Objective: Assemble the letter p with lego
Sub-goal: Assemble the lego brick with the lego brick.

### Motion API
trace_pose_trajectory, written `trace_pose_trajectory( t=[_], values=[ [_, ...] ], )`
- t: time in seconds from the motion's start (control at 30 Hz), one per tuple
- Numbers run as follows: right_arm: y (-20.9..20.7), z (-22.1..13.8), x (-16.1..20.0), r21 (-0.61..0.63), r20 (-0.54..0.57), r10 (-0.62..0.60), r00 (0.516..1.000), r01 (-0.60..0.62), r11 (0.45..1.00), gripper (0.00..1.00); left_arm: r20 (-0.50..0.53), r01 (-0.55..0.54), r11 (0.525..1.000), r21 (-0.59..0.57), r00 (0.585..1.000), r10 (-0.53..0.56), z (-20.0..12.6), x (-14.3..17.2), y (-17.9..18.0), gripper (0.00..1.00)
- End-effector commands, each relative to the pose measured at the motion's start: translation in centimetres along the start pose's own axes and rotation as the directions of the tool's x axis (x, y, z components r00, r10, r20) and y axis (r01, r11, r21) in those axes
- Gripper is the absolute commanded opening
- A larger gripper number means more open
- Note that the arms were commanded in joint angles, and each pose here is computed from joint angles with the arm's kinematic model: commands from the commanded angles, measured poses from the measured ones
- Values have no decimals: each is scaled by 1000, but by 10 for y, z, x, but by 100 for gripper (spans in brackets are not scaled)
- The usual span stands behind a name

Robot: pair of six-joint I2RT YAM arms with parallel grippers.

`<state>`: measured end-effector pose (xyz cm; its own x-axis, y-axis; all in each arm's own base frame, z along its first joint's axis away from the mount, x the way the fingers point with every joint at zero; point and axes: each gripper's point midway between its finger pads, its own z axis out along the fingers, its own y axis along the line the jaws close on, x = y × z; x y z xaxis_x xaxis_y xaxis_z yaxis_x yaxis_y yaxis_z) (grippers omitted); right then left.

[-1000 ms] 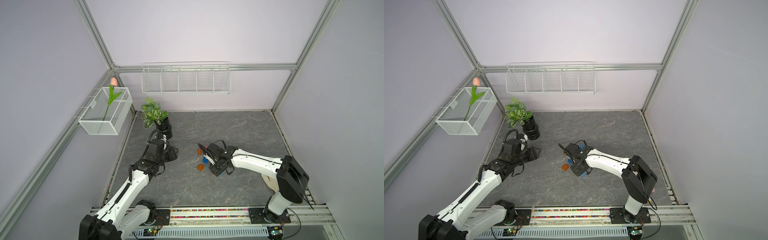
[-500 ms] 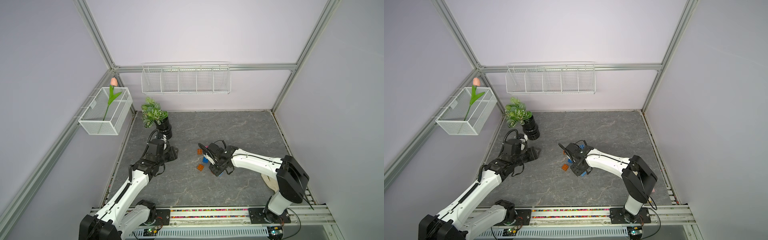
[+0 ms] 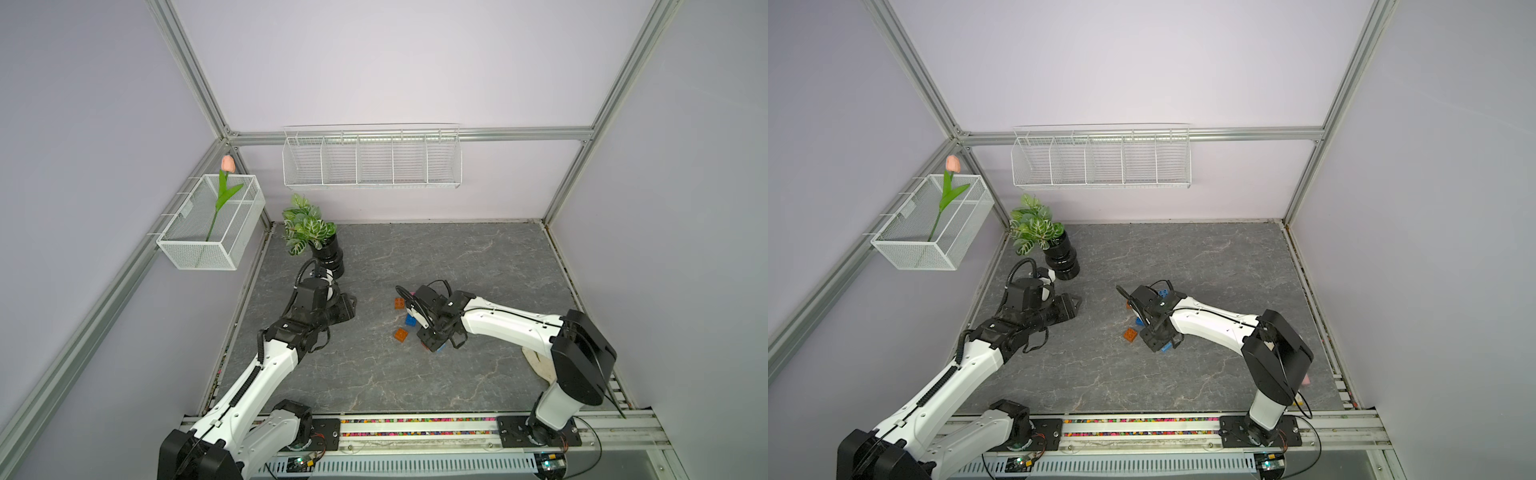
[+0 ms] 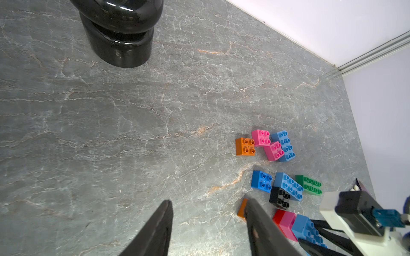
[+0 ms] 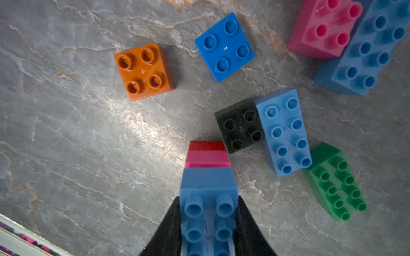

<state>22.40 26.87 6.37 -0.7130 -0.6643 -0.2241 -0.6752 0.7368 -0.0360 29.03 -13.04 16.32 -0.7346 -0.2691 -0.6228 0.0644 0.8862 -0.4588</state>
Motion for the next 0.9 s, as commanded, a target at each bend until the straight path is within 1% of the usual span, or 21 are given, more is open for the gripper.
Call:
trace_pose_trajectory(
  t=[0.0, 0.27, 0.47, 0.7, 0.87],
  values=[
    [1, 9, 13, 11, -68, 7, 998, -6, 1000, 20, -1, -11, 1000, 10, 1000, 11, 0, 0, -1, 56],
    [4, 13, 18, 21, -97, 0, 995, 2, 1000, 20, -2, -11, 1000, 8, 1000, 11, 0, 1, 0, 56],
    [3, 24, 23, 30, -152, -22, 988, 27, 999, 20, -7, -10, 1000, 7, 1000, 10, 1, 2, 0, 56],
    [6, 35, 27, 0, -204, -53, 978, 54, 999, 20, -7, -10, 1000, 7, 1000, 10, 0, 2, 0, 56],
    [10, 44, 31, -34, -232, -56, 971, 50, 998, 19, -8, -8, 1000, 7, 1000, 8, 0, 2, 0, 56]
  ],
)
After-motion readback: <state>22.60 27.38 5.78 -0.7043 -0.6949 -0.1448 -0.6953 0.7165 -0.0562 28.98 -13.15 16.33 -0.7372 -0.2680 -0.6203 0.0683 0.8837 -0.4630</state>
